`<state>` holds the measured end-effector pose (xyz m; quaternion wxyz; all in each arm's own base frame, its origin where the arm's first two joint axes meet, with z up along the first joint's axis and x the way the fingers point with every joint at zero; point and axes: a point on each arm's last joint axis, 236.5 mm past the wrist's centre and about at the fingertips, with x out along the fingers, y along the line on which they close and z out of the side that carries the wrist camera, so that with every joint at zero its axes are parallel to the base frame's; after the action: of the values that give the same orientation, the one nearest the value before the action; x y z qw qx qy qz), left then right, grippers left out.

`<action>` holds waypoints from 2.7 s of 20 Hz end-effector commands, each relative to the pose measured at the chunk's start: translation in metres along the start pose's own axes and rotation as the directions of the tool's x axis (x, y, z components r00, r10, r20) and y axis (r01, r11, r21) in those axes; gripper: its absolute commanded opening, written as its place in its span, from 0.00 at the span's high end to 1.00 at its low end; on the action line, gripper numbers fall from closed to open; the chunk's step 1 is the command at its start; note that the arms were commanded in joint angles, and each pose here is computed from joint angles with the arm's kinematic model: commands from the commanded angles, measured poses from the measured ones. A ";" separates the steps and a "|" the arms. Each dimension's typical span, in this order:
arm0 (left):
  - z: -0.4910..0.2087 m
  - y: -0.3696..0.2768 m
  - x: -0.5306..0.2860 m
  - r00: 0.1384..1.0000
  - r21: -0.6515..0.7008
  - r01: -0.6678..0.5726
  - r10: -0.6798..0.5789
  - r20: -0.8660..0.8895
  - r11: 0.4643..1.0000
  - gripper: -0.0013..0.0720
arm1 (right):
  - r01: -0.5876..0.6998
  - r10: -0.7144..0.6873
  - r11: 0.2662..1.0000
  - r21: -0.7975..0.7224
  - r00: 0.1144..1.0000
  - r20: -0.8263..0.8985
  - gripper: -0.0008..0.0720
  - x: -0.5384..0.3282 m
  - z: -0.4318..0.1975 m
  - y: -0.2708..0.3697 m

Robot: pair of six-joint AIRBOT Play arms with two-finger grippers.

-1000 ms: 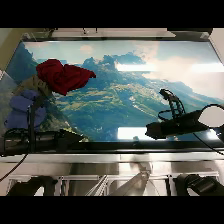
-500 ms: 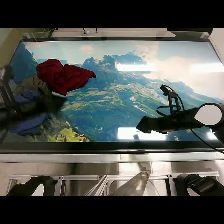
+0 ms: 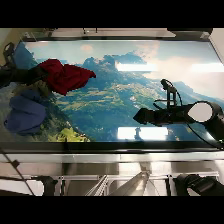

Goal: Fold the shirts.

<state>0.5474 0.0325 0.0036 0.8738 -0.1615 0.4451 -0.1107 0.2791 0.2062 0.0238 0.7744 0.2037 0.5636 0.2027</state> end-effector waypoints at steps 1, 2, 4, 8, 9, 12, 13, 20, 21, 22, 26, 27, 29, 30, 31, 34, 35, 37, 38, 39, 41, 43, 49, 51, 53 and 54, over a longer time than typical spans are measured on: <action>0.003 0.026 0.062 0.996 0.081 -0.039 0.045 -0.074 0.996 0.01 | -0.001 0.001 1.000 0.002 1.000 0.026 0.12 0.001 0.007 0.000; -0.004 0.031 0.072 0.990 0.121 -0.075 0.089 -0.111 0.990 0.01 | -0.001 0.001 1.000 0.002 1.000 0.026 0.12 0.001 0.007 0.000; -0.016 0.036 0.084 0.969 0.198 -0.129 0.165 -0.181 0.972 0.01 | -0.001 0.001 1.000 0.001 1.000 0.026 0.12 0.001 0.007 0.000; -0.011 0.013 0.081 0.955 0.303 -0.131 0.203 -0.218 0.944 0.99 | -0.001 0.001 1.000 0.001 1.000 0.026 0.12 0.001 0.007 0.000; -0.003 -0.001 0.073 0.957 0.305 -0.115 0.188 -0.219 0.945 0.99 | -0.001 0.001 1.000 0.001 1.000 0.026 0.12 0.001 0.007 0.000; 0.016 -0.089 0.038 0.980 0.268 0.065 -0.010 -0.201 0.961 0.97 | -0.001 0.001 1.000 -0.003 1.000 0.028 0.12 0.001 0.007 0.000; 0.016 -0.132 0.021 0.974 0.247 0.167 -0.121 -0.192 0.955 0.97 | 0.000 0.000 1.000 -0.002 1.000 0.030 0.13 0.000 0.008 -0.001; -0.012 -0.395 -0.164 0.752 0.363 0.650 -0.635 -0.178 0.667 0.96 | 0.025 -0.028 1.000 0.015 0.969 0.245 0.71 -0.065 0.053 -0.034; -0.010 -0.414 -0.188 0.738 0.390 0.655 -0.658 -0.150 0.647 0.96 | 0.032 -0.033 0.999 0.008 0.958 0.284 0.71 -0.081 0.057 -0.037; -0.007 -0.431 -0.211 0.721 0.410 0.661 -0.683 -0.115 0.629 0.96 | 0.042 -0.040 0.999 0.003 0.945 0.324 0.71 -0.098 0.060 -0.040; 0.004 -0.453 -0.259 0.684 0.390 0.667 -0.729 0.015 0.635 0.96 | 0.082 -0.072 0.997 -0.003 0.893 0.445 0.70 -0.148 0.065 -0.048; -0.005 -0.449 -0.255 0.693 0.372 0.672 -0.721 -0.010 0.641 0.96 | 0.084 -0.075 0.996 0.000 0.892 0.447 0.56 -0.151 0.063 -0.049; -0.029 -0.438 -0.231 0.715 0.319 0.681 -0.693 -0.095 0.659 0.96 | 0.090 -0.070 0.996 -0.029 0.907 0.416 0.44 -0.147 0.056 -0.048; -0.041 -0.430 -0.214 0.726 0.283 0.681 -0.674 -0.137 0.675 0.96 | 0.087 -0.064 0.995 -0.040 0.918 0.392 0.44 -0.143 0.053 -0.047; -0.052 -0.421 -0.197 0.735 0.246 0.676 -0.657 -0.167 0.694 0.96 | 0.083 -0.064 0.996 -0.033 0.927 0.369 0.44 -0.138 0.050 -0.049; -0.075 -0.387 -0.135 0.767 0.135 0.637 -0.605 -0.215 0.759 0.96 | 0.080 -0.074 0.997 -0.006 0.950 0.305 0.44 -0.122 0.047 -0.059; -0.081 -0.374 -0.116 0.777 0.108 0.619 -0.587 -0.228 0.778 0.96 | 0.080 -0.078 0.997 0.005 0.956 0.284 0.44 -0.117 0.047 -0.062; -0.090 -0.344 -0.078 0.793 0.031 0.578 -0.553 -0.256 0.815 0.45 | 0.079 -0.084 0.996 0.028 0.968 0.237 0.30 -0.105 0.045 -0.070; -0.091 -0.327 -0.064 0.800 -0.007 0.557 -0.538 -0.267 0.831 0.11 | 0.078 -0.084 0.996 0.037 0.975 0.206 0.19 -0.099 0.041 -0.073; -0.092 -0.311 -0.056 0.799 -0.041 0.540 -0.528 -0.288 0.840 0.01 | 0.076 -0.083 0.996 0.045 0.982 0.168 0.17 -0.094 0.035 -0.075; -0.105 -0.279 -0.048 0.779 -0.100 0.512 -0.510 -0.364 0.853 0.01 | 0.074 -0.080 0.996 0.055 0.991 0.109 0.17 -0.084 0.026 -0.078; -0.131 -0.238 -0.045 0.758 -0.107 0.441 -0.434 -0.487 0.891 0.01 | 0.059 -0.060 0.998 0.007 0.995 0.077 0.17 -0.069 0.021 -0.076; -0.239 -0.192 -0.029 0.669 -0.202 0.314 -0.367 -0.647 0.928 0.01 | -0.173 0.169 0.981 -0.088 0.984 -0.048 0.18 0.023 0.016 -0.016; -0.254 -0.178 -0.012 0.701 -0.224 0.262 -0.345 -0.624 0.939 0.01 | -0.243 0.235 0.967 -0.077 0.967 -0.099 0.18 0.066 0.004 0.006; -0.266 -0.167 0.001 0.728 -0.235 0.222 -0.321 -0.606 0.946 0.01 | -0.292 0.281 0.955 -0.050 0.946 -0.160 0.18 0.103 -0.016 0.020; -0.270 -0.163 0.004 0.735 -0.236 0.211 -0.313 -0.601 0.949 0.01 | -0.319 0.308 0.947 -0.030 0.934 -0.183 0.18 0.117 -0.025 0.026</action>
<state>0.3286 -0.1773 -0.0565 0.6214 -0.2410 0.6922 -0.2770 0.2927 0.2476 -0.0330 0.7130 0.2209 0.5786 0.3287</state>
